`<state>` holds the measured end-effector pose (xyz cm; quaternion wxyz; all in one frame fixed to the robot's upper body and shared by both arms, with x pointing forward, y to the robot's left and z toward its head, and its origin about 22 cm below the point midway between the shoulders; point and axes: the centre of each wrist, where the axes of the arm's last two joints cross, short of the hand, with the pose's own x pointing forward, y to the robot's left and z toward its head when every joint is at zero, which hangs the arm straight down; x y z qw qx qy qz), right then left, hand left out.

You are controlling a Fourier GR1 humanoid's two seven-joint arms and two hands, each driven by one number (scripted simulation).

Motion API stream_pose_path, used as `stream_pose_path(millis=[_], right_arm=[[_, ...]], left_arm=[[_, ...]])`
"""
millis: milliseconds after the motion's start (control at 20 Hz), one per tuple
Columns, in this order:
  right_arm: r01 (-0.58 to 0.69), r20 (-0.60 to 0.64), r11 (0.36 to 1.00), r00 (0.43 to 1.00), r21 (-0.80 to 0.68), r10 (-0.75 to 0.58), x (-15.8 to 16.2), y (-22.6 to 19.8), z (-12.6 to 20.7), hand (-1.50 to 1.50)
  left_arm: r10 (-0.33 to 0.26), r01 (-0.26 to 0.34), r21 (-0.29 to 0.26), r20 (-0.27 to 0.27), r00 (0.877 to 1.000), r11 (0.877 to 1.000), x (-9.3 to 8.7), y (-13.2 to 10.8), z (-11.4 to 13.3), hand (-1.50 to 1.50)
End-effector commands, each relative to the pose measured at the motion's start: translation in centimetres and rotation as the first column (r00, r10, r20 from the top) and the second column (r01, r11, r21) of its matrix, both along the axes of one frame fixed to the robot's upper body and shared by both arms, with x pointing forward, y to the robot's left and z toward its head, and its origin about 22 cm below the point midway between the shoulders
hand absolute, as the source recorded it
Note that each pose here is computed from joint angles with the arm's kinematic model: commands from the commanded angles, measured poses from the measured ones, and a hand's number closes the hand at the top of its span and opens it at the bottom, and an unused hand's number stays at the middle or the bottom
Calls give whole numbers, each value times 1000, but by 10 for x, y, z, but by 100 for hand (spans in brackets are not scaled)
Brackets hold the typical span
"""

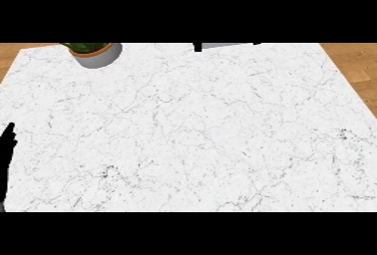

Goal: Pick the sweet potato from the plate and place it in the cardboard box

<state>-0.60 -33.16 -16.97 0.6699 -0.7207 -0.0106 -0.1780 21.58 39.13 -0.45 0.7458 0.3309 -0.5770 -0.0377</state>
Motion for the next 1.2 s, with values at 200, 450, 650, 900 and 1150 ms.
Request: stream_pose_path(millis=[200,450,650,900,1150], right_arm=[[140,82,988,987,-67,-135,10,0,-13,150],[185,62,982,981,-44,-182,6,-1,-20,150],[278,111,960,955,-23,-274,15,-5,-21,-150],[323,146,946,937,-5,-319,24,-11,-20,-150],[304,169,951,942,-58,-291,30,-20,-18,-150]], left_arm=[[-40,40,-9,2,999,999,2,-6,-1,0],[-54,54,-8,10,998,999,8,-9,1,0],[-57,57,-24,8,998,998,7,-13,-2,0],[-50,50,-3,-1,999,999,7,-6,2,0],[-58,58,-15,0,998,998,8,-8,0,0]])
